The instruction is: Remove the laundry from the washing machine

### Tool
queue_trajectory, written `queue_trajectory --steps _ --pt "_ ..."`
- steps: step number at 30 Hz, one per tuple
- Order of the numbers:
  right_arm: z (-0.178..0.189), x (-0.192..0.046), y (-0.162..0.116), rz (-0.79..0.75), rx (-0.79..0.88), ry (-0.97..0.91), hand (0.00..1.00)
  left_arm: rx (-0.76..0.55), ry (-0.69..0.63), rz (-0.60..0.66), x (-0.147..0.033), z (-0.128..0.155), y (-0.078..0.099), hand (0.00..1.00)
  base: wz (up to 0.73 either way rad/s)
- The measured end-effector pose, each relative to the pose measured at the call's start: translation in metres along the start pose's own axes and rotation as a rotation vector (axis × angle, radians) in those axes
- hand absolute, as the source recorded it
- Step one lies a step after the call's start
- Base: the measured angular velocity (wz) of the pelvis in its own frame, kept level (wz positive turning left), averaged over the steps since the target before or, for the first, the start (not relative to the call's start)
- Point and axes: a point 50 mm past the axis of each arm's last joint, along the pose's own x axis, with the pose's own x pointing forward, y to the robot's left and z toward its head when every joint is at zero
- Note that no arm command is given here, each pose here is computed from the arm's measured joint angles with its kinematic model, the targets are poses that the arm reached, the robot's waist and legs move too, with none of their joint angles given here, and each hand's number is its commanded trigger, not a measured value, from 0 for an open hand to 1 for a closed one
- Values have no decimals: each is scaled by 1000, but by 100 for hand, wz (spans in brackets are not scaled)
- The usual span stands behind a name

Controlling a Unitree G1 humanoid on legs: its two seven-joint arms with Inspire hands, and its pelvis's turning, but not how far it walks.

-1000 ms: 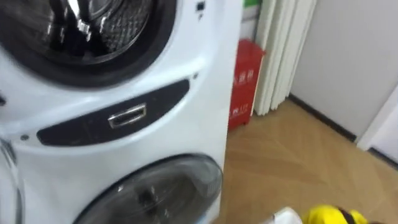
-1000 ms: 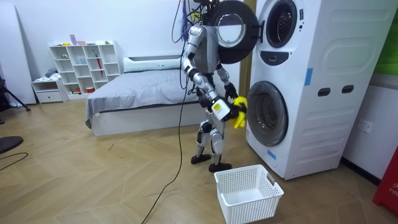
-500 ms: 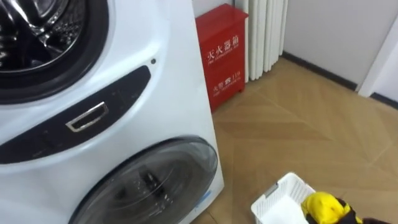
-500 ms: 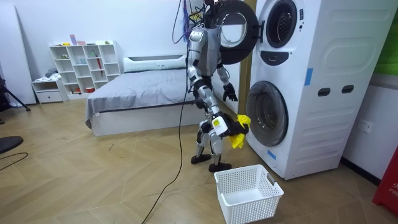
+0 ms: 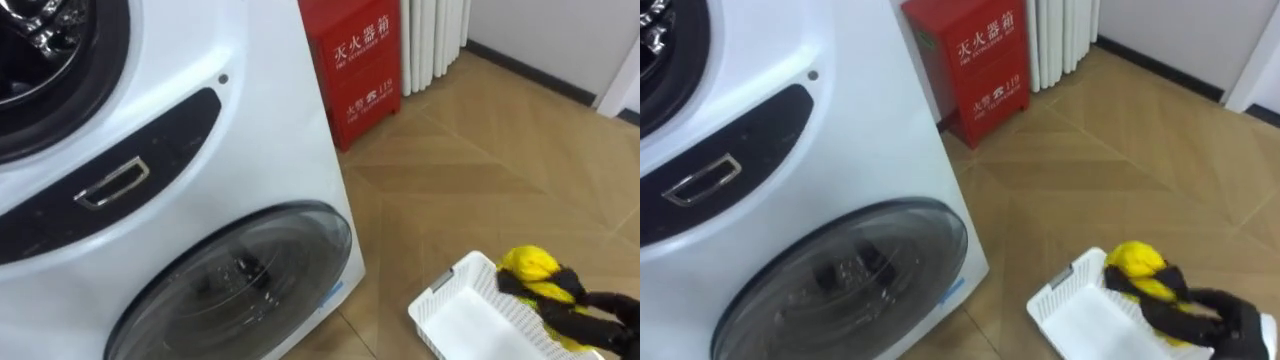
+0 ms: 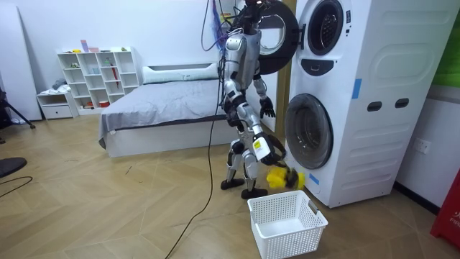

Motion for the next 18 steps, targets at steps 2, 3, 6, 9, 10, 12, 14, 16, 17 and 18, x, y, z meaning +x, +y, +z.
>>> queue_trajectory --steps 2,3,6,9,10,12,14,16,17,18 --pt "0 0 0 -8 1 -1 0 0 -4 3 0 1 -1 0 0" --pt "1 0 0 -13 1 -1 0 6 -5 6 0 1 -1 0 0" --pt "0 0 -1 -18 1 0 0 14 -2 14 0 0 -2 0 0" --pt "0 0 -1 -20 2 2 0 -4 3 14 0 -1 -2 0 0" --pt "0 0 -1 -20 2 2 0 -10 6 14 0 -2 -2 0 0" --pt "-1 0 -1 -22 3 7 0 -15 11 14 0 -3 -2 0 0" --pt "-1 0 -1 -22 3 7 0 -20 10 14 0 -3 -2 0 5" --pt "-1 0 -1 -22 4 6 0 -20 5 14 0 -2 -2 0 11" --pt "-2 0 -1 -23 3 8 0 -21 2 14 0 -2 -2 0 15" --pt "-2 0 -2 -25 2 11 0 -20 2 13 0 -2 -2 0 15"
